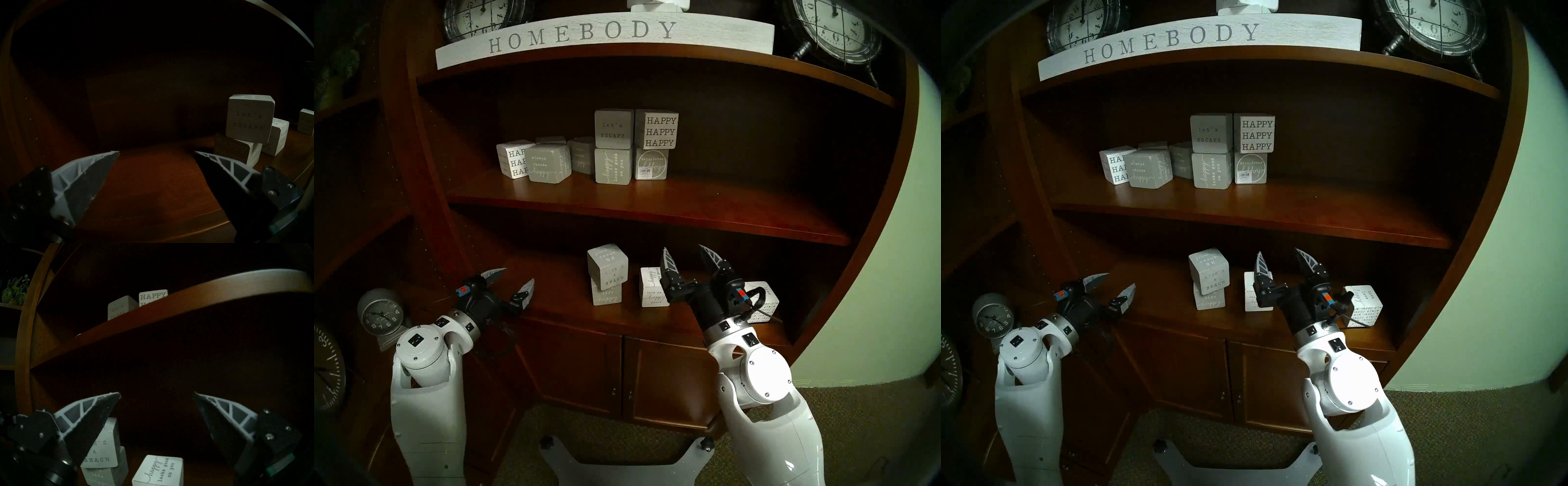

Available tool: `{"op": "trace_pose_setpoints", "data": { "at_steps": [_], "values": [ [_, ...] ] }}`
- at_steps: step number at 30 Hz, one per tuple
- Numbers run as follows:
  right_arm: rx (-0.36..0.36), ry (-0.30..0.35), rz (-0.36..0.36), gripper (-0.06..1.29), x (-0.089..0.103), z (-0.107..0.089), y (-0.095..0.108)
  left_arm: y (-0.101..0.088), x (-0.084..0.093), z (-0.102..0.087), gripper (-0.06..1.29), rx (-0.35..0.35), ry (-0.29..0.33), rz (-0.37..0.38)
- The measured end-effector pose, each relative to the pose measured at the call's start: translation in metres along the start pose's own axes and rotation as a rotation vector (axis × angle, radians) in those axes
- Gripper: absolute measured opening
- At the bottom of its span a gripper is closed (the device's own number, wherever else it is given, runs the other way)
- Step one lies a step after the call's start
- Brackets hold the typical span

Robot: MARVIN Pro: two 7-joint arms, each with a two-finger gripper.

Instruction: Stack four cubes vertically into two groups

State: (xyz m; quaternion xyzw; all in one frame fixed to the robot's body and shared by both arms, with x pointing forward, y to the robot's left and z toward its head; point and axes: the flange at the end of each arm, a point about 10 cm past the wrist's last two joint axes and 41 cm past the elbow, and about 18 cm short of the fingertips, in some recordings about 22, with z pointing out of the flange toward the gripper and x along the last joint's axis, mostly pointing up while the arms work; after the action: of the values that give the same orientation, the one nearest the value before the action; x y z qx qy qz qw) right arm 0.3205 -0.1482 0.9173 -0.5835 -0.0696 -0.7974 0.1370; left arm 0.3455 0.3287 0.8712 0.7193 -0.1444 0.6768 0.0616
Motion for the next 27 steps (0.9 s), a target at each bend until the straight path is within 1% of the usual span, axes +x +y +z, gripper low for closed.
{"op": "trace_pose_setpoints", "data": {
  "at_steps": [7,13,17,18,22,27],
  "values": [
    [-0.069,0.0,-0.007,1.19,0.014,-0.021,0.006,0.0,0.0,0.0,1.23,0.0,0.0,0.0],
    [-0.149,-0.016,-0.01,1.19,0.022,-0.041,0.011,0.0,0.0,0.0,1.23,0.0,0.0,0.0],
    [-0.212,-0.041,-0.017,1.19,0.021,-0.054,0.016,0.0,0.0,0.0,1.23,0.0,0.0,0.0],
    [-0.239,-0.054,-0.024,1.19,0.019,-0.059,0.019,0.0,0.0,0.0,1.23,0.0,0.0,0.0],
    [-0.302,-0.088,-0.041,1.19,0.014,-0.074,0.027,0.0,0.0,0.0,1.23,0.0,0.0,0.0],
    [-0.361,-0.126,-0.057,1.19,0.009,-0.093,0.042,0.0,0.0,0.0,1.23,0.0,0.0,0.0]
  ]
}}
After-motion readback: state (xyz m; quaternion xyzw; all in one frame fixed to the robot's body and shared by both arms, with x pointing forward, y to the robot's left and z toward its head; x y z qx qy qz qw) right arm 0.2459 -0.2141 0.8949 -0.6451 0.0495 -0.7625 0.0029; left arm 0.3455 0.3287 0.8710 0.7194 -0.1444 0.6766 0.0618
